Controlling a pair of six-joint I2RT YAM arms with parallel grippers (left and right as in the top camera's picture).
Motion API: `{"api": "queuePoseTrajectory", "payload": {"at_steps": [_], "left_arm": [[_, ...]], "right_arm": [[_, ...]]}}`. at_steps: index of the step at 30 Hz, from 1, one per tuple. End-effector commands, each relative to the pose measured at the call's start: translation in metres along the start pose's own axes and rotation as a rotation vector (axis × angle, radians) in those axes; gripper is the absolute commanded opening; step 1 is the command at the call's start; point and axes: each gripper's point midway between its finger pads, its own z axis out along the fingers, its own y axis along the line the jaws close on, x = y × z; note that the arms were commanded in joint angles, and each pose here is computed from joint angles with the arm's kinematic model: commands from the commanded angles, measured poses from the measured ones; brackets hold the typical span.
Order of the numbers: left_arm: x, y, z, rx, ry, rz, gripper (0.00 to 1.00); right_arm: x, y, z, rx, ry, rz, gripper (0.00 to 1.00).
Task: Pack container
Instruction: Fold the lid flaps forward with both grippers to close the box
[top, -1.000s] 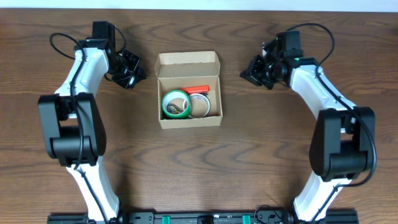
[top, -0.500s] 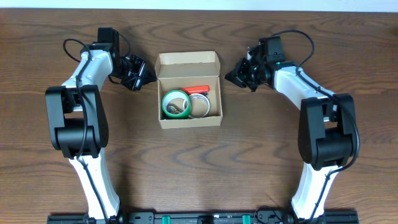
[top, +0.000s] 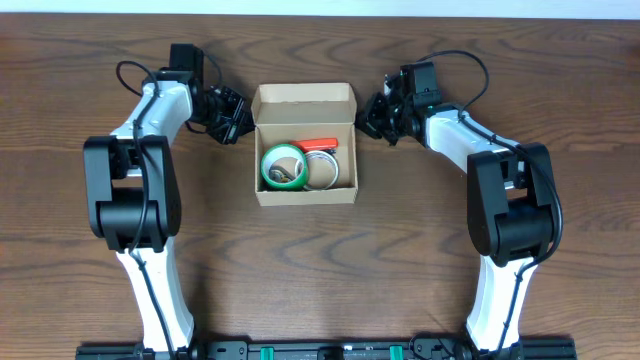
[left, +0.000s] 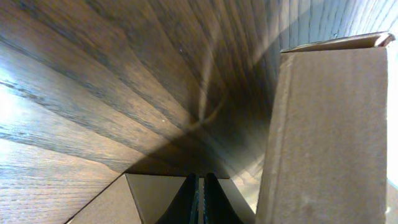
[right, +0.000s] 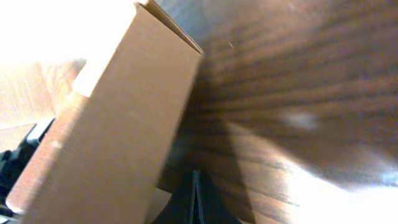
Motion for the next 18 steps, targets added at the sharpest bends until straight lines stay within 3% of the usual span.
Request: {"api": "queuePoseTrajectory", "payload": {"at_steps": [1, 6, 18], "left_arm": [[-0.003, -0.003, 0.003, 0.015, 0.007, 0.015, 0.05], [-0.004, -0.007, 0.003, 0.033, 0.008, 0.050, 0.05], [-0.004, -0.031, 0.001, 0.139, 0.020, 0.211, 0.06]], "right_arm": [[-0.002, 0.000, 0.008, 0.008, -0.019, -0.013, 0.01], [-0.009, 0.006, 0.011, -0.013, -0.056, -0.069, 0.01], [-0.016, 0.039, 0.013, -0.103, -0.120, -0.409, 0.01]]}}
